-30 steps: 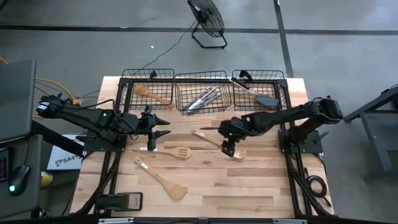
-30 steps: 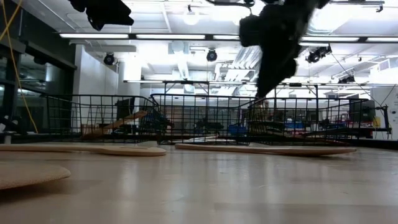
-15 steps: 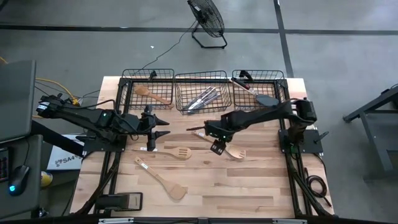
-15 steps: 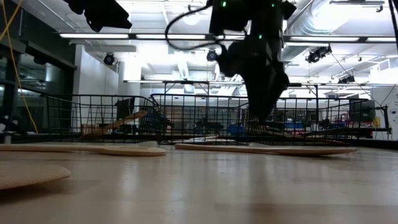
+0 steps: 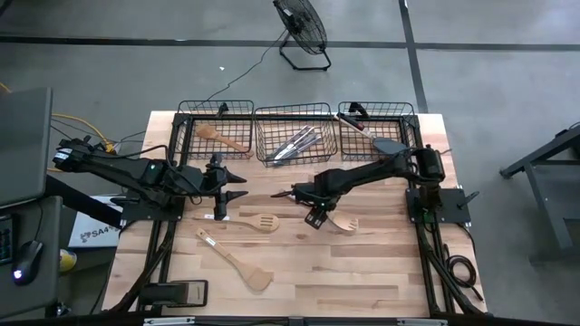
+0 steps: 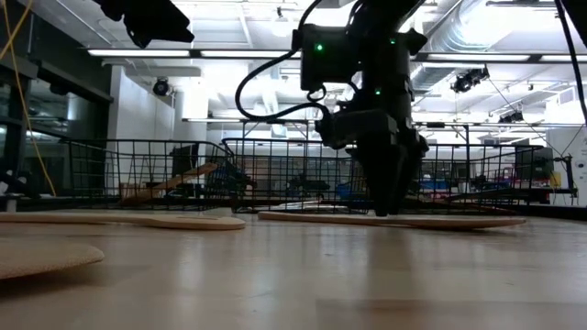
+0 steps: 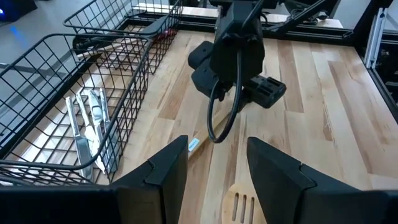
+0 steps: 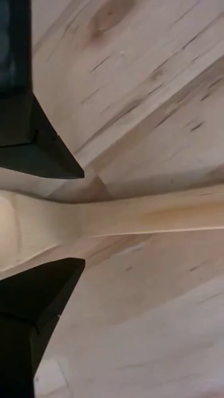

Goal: Pick & Place Kitchen Items
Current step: Put the brown serving spoon into the left mesh basket

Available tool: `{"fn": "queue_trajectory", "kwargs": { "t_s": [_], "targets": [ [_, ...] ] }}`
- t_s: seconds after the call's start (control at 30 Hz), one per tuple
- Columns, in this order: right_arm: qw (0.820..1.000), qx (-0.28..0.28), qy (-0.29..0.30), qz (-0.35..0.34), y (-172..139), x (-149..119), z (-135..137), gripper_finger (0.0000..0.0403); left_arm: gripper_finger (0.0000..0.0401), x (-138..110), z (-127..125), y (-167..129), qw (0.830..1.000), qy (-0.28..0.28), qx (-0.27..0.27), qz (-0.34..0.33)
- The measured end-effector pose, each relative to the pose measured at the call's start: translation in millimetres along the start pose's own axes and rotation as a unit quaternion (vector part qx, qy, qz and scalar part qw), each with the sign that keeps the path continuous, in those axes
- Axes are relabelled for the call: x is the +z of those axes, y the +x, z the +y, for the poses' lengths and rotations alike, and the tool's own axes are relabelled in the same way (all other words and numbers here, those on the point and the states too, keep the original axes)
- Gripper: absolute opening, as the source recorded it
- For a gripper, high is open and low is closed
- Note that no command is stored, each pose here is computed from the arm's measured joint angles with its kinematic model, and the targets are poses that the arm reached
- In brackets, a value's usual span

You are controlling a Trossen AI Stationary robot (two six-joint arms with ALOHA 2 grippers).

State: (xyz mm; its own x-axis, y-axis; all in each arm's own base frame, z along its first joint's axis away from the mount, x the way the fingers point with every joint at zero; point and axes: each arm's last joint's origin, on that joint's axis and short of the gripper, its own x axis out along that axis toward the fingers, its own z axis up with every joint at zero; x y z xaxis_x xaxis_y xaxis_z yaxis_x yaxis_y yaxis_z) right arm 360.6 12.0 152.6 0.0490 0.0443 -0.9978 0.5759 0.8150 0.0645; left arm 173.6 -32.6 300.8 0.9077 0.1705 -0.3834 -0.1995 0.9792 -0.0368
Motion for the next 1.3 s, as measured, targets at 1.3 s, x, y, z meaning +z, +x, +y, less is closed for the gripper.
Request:
{"fn": "queue_trajectory", "kwargs": {
  "t_s": [1.3],
  "targets": [
    [0.998,-0.043,-0.041,-0.001,28.1,-8.5,5.6,0.0070,0.0163,-0.8,0.2,0.0,1.000,-0.009,0.001,0.004]
  ]
}}
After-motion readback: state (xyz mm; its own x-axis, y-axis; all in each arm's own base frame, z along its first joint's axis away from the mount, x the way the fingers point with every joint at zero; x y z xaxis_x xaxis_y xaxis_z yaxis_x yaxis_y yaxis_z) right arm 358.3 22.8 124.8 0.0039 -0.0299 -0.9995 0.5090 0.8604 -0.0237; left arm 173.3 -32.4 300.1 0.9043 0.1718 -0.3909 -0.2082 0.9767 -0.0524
